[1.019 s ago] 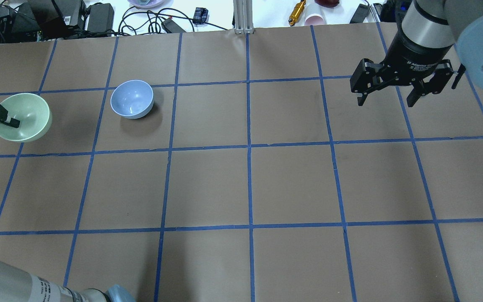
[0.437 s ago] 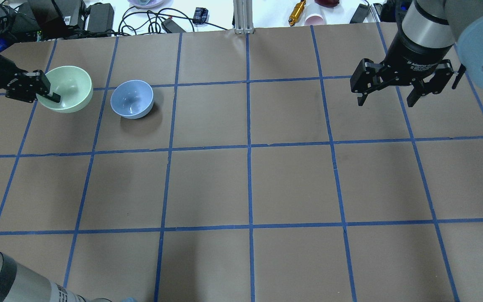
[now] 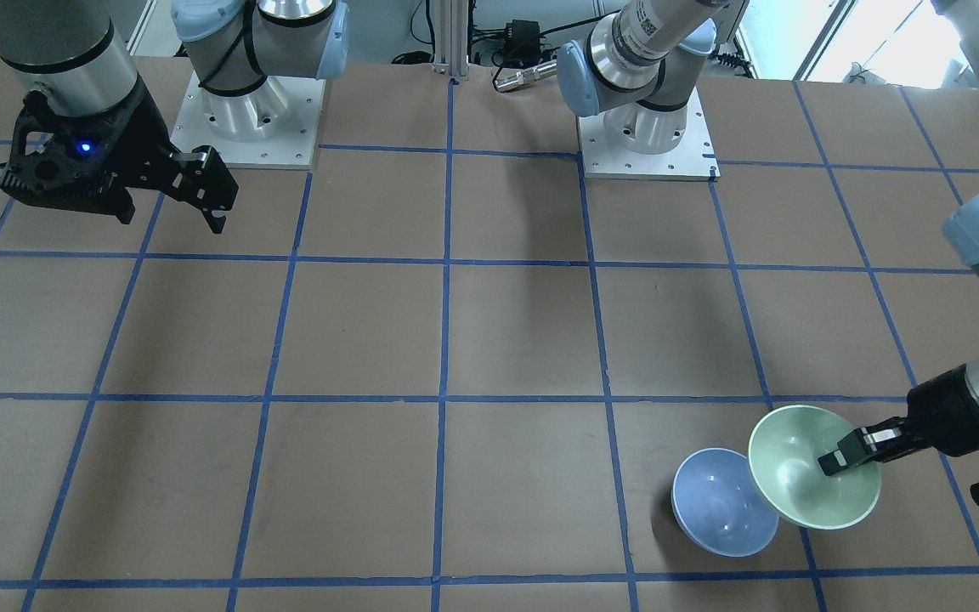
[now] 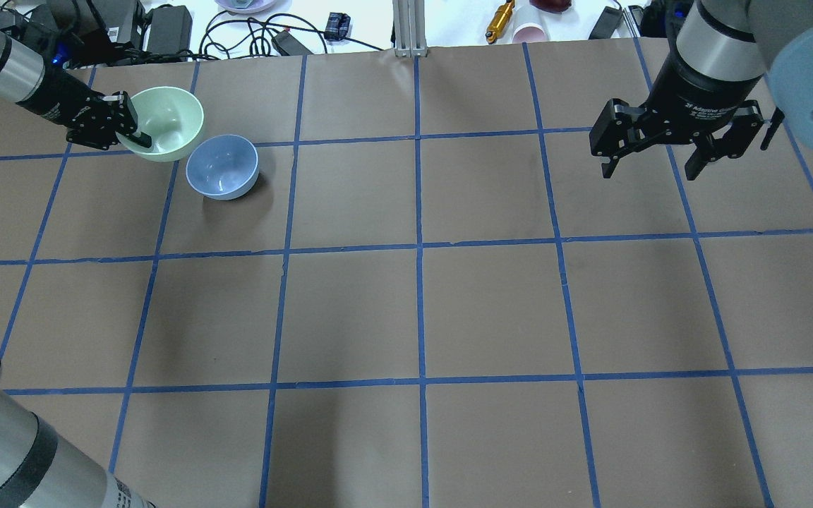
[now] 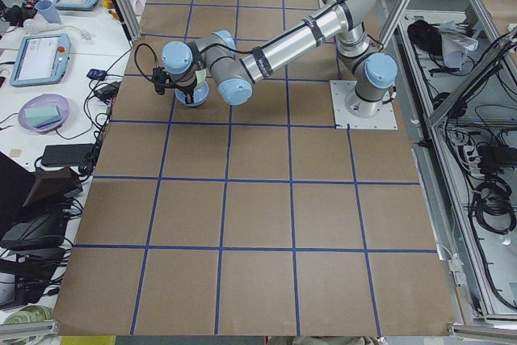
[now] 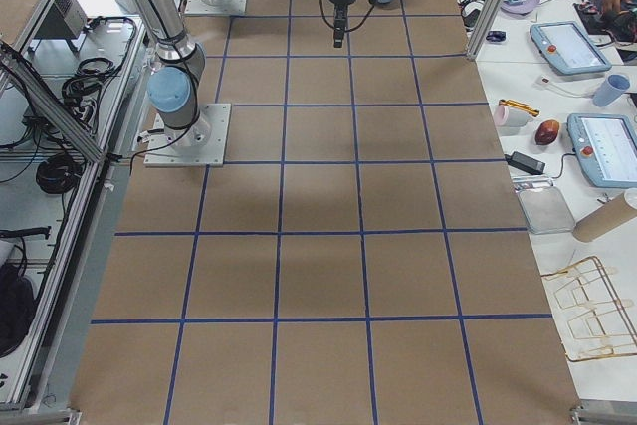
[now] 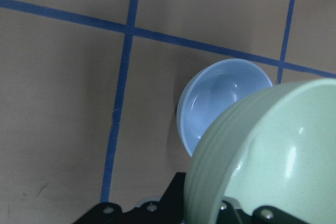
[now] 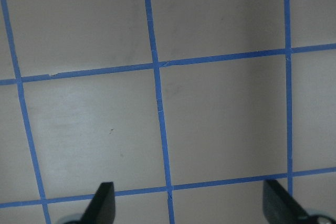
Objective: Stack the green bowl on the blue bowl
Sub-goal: 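Lift the pale green bowl with the left gripper toward the blue bowl, then lower the green bowl into the blue bowl and open the left gripper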
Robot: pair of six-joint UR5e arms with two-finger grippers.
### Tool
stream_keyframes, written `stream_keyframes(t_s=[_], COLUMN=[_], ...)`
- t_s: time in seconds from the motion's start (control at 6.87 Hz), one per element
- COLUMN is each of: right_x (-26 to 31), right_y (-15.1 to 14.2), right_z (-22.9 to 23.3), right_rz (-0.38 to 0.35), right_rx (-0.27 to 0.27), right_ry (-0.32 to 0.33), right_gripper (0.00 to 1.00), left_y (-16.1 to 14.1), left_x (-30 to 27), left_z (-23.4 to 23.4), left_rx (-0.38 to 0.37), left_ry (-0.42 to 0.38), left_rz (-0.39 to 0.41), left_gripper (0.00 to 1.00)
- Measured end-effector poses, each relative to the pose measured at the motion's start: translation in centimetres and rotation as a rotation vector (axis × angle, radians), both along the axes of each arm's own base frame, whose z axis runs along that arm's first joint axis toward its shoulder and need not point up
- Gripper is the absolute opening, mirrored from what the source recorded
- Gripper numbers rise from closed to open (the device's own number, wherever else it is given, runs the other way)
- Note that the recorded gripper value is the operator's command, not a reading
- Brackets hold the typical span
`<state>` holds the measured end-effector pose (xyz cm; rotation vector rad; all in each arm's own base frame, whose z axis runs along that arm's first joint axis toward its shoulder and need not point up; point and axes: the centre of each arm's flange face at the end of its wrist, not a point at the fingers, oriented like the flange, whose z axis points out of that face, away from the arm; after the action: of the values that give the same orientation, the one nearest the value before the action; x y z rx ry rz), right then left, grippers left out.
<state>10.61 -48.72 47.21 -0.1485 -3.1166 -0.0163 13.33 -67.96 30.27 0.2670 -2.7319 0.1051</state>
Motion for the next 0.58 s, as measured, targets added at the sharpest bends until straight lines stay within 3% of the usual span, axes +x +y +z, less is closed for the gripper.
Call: stream_keyframes(t_s=[0.58], right_x=[0.0], right_y=[0.0], right_z=[0.0], right_rz=[0.0], right_rx=[0.0], right_ry=[0.0], right_gripper=[1.0], left_y=[-2.0], left_x=[-2.3], left_z=[-3.6], left_rx=[-0.017], left_ry=[0.035], left_rz=[-0.024], left_gripper=[0.05])
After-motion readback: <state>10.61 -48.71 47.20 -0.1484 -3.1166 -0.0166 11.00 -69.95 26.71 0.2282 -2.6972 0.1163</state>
